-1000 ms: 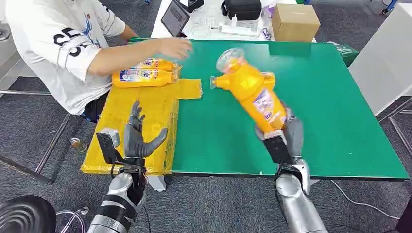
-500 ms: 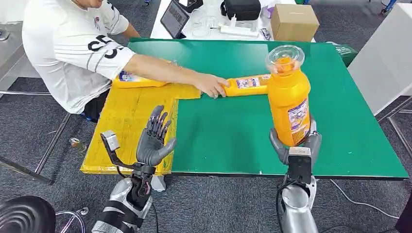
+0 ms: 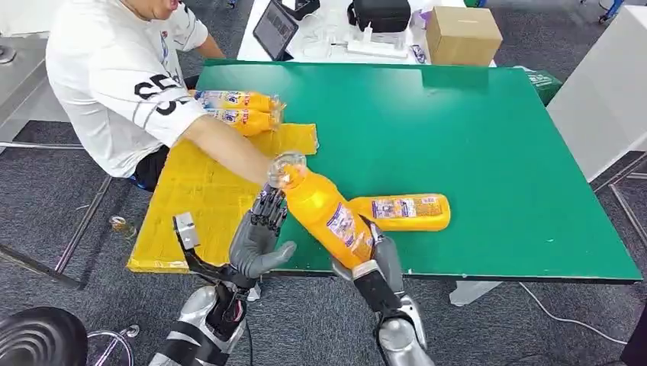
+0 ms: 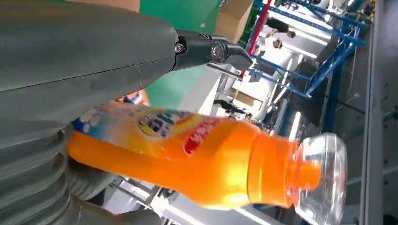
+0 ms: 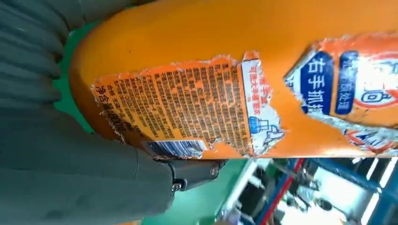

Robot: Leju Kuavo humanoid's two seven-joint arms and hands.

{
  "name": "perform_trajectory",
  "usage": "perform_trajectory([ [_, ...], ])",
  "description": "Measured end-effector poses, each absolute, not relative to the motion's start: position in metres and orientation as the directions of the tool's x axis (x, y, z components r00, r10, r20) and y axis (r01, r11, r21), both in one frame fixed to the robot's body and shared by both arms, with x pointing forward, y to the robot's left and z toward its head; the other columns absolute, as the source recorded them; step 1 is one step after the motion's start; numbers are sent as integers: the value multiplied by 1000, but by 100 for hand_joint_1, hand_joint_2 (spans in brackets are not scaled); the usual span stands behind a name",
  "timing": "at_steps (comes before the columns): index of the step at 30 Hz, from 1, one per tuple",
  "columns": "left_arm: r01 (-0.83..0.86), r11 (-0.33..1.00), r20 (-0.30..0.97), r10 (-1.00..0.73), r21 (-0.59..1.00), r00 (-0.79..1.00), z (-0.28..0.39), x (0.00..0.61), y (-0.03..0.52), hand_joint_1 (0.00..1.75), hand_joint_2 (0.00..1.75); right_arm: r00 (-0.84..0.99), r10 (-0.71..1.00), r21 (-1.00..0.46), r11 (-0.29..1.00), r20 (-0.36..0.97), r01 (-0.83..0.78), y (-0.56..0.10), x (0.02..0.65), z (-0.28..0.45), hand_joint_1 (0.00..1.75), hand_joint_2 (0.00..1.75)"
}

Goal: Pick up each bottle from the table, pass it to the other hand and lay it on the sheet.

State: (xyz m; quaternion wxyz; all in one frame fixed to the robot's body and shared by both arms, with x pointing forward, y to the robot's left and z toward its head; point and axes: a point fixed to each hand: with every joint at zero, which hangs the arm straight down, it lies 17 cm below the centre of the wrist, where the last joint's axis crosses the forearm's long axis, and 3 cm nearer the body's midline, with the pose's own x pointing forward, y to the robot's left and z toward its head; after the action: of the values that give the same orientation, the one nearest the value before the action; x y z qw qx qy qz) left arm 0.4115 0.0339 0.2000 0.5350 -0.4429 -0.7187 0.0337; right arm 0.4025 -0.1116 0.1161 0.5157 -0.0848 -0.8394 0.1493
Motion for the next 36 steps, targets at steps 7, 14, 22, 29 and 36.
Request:
perform_trajectory([
  [7, 633, 609, 769, 639, -478, -34, 200, 406, 23, 0, 175, -483, 291, -384, 917, 826, -104, -72, 396, 113, 175, 175],
  [14, 668, 620, 819, 573, -411, -28, 195, 403, 2, 0, 175, -532, 284, -422, 893, 798, -156, -28, 394, 126, 175, 175],
  [22, 642, 630, 829, 559, -437, 14, 176, 409, 9, 0, 175, -532, 289, -474, 845, 796, -250, 6, 388, 110, 175, 175],
  [29, 625, 625, 825, 563, -468, 56, 160, 409, 16, 0, 175, -518, 314, -514, 802, 796, -303, 19, 386, 92, 175, 175],
  [36, 593, 592, 773, 629, -546, 84, 155, 409, 29, 175, 175, -509, 339, -548, 763, 791, -343, 28, 384, 79, 175, 175],
])
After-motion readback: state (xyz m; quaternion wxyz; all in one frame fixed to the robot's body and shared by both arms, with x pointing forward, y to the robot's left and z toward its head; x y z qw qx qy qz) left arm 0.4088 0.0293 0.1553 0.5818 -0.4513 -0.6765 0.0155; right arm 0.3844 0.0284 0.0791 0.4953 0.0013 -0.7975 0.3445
